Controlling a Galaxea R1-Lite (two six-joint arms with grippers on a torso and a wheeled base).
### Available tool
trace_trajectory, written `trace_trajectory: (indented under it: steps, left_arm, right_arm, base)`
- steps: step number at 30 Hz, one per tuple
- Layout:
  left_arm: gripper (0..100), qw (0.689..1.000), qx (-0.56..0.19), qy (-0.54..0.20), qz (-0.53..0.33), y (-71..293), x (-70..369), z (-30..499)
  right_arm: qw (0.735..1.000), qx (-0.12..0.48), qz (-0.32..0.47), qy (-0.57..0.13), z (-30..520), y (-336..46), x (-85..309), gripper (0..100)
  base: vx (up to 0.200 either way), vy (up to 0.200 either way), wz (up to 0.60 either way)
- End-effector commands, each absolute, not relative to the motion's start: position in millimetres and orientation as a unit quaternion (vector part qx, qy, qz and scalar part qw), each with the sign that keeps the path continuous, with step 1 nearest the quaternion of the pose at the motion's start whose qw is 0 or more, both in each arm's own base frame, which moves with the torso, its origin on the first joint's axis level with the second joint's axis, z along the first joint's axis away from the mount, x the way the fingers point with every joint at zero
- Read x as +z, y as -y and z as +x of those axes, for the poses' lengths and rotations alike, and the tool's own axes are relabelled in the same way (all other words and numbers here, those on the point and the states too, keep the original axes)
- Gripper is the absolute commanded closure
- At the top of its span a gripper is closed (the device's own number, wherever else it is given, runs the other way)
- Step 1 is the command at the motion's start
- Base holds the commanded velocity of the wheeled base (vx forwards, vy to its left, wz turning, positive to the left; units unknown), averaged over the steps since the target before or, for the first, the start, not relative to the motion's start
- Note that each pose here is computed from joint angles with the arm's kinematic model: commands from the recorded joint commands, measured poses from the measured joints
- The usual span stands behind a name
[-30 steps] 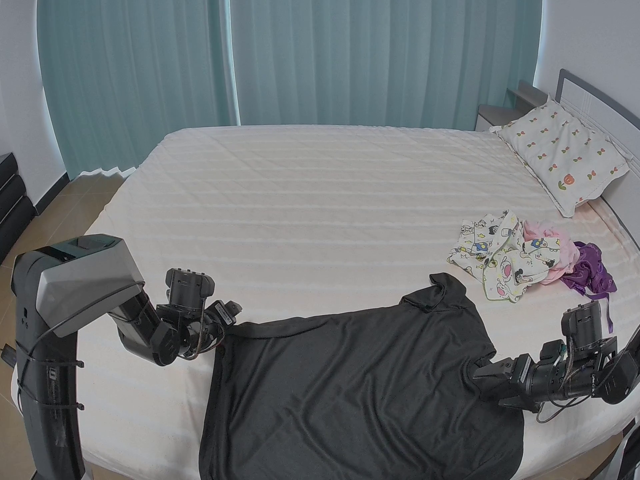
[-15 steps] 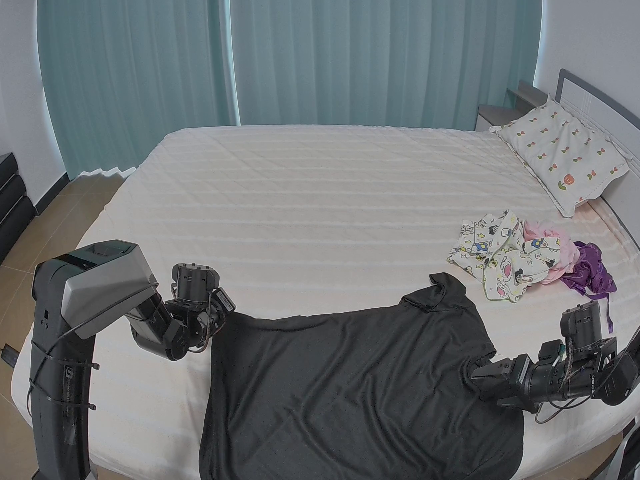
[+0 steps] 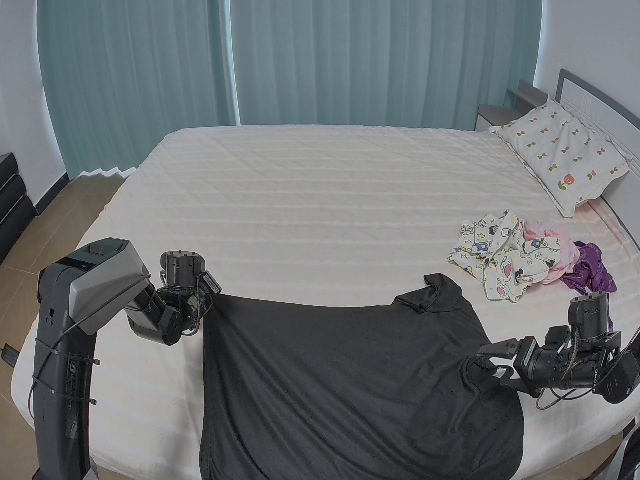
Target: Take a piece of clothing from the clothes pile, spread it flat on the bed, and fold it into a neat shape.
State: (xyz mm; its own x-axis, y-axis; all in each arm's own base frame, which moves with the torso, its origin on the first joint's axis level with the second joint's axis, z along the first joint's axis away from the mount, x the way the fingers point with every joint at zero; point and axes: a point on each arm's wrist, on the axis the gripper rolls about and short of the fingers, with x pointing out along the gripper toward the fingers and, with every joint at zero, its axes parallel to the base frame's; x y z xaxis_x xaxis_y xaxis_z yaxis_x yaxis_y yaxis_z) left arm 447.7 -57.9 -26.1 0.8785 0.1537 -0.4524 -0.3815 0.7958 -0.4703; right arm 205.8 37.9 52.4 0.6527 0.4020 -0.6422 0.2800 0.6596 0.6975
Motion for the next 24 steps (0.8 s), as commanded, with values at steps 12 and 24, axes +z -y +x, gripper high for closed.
trace_trajectory:
  steps: [12, 24]
  left_arm:
    - [0, 0.922, 0.154, -0.198, -0.294, 47.6, -11.5, 435.8]
    - [0, 0.855, 0.067, -0.268, -0.440, 85.1, 33.5, 316.5]
  right_arm:
    - [0.831, -0.031, 0.461, -0.311, 278.7, -44.4, 48.9, 0]
    - [0.819, -0.058, 0.469, -0.325, 385.2, -92.1, 19.9, 0]
  base:
    - [0.000, 0.000, 0.00]
    - [0.000, 0.000, 0.00]
